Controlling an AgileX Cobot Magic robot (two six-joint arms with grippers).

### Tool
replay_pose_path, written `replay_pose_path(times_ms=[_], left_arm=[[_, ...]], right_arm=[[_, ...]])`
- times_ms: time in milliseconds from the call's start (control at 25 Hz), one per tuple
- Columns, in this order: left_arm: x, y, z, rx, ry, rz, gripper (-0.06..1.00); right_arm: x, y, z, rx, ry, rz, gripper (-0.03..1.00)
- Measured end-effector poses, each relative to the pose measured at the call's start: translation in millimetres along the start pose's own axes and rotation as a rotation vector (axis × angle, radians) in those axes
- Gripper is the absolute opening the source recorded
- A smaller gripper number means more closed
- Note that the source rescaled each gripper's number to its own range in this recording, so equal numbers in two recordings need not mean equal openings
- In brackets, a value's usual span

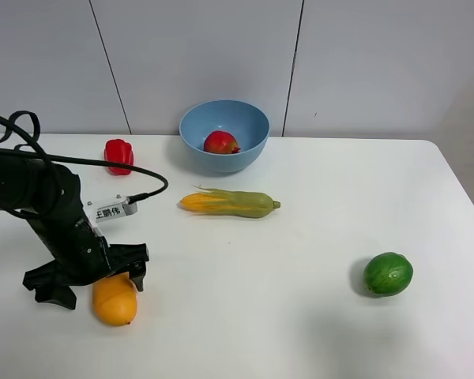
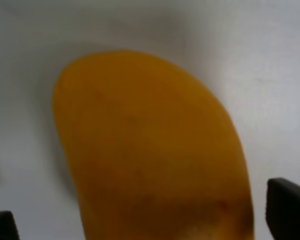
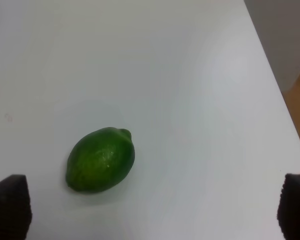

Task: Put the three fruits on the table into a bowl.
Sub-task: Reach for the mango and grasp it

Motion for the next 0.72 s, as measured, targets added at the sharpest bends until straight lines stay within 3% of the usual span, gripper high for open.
replay_pose_path(times_ms=[480, 520, 560, 600, 640, 680, 720], left_arm=[[14.5, 0.2, 0.2, 0.014, 0.039, 0.019, 0.95], [16.1, 0.3, -0.2, 0.012, 0.048, 0.021, 0.86], [16.6, 0.6, -0.7, 0.013, 0.054, 0.025, 0.68], [16.8, 0.8, -1.5, 0.012, 0.062, 0.027, 0.43], [16.7, 1.1, -2.7, 0.007, 0.074, 0.030, 0.11], [16.5, 1.2, -3.4, 0.007, 0.082, 0.032, 0.00], [16.4, 1.5, -4.5, 0.005, 0.093, 0.036, 0.02]], right_arm=[[0.0, 0.0, 0.0, 0.000, 0.000, 0.000, 0.99], [0.0, 0.0, 0.0, 0.000, 0.000, 0.000, 0.99], [0.0, 0.0, 0.0, 0.000, 0.000, 0.000, 0.99], [0.0, 0.0, 0.0, 0.000, 0.000, 0.000, 1.00], [0.0, 0.0, 0.0, 0.000, 0.000, 0.000, 0.99], [0.0, 0.0, 0.0, 0.000, 0.000, 0.000, 0.99], [0.0, 0.0, 0.0, 0.000, 0.000, 0.000, 0.99]])
Point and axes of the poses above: a point on each arm's last joint axis where the gripper is mounted, x pointing out along that axis toward the gripper, y along the wrist's bending axis when the last joint is at zero, z = x × y, the point moved 1 cm from there along x, pointing out along that axis toward the gripper, and after that the axes turned 3 degrees about x, right-handed, at the moved point
